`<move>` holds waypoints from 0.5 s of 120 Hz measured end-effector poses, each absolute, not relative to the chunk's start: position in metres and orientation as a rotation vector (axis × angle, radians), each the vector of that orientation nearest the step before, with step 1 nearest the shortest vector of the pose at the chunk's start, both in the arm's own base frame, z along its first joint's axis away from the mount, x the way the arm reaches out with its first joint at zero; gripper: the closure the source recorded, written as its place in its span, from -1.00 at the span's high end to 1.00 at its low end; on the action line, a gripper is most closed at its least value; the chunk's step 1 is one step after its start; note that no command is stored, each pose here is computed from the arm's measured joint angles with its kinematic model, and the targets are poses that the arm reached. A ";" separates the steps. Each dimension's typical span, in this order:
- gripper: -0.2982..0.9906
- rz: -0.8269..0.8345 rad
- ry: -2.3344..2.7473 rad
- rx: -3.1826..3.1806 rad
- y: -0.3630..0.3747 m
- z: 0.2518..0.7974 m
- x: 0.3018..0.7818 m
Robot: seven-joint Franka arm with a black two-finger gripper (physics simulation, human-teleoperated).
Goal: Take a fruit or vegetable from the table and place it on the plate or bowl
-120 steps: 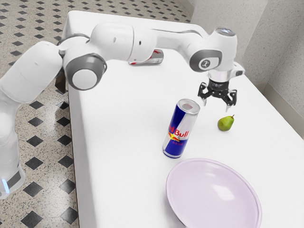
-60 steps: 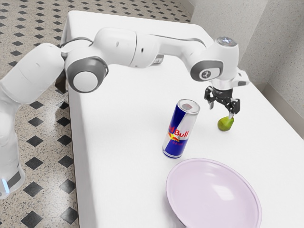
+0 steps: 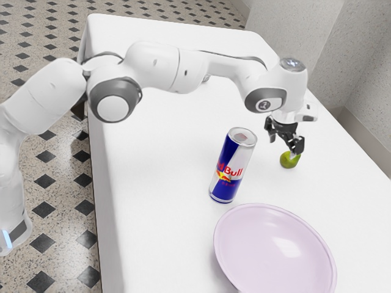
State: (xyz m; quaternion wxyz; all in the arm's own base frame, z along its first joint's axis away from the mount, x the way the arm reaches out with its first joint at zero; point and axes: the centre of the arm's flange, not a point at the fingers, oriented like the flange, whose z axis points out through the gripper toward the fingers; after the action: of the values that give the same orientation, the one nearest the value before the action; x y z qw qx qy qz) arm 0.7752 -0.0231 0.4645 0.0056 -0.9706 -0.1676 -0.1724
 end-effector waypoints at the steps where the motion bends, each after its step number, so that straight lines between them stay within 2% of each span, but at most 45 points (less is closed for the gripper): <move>1: 0.54 -0.540 -0.522 -3.039 -0.023 0.464 0.775; 60: 0.54 -0.663 -0.421 -3.042 -0.018 0.451 0.790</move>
State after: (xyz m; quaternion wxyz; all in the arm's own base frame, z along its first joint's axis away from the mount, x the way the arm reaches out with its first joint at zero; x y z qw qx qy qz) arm 0.7895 -0.0179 0.4509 -0.0001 -0.9682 -0.1339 -0.2112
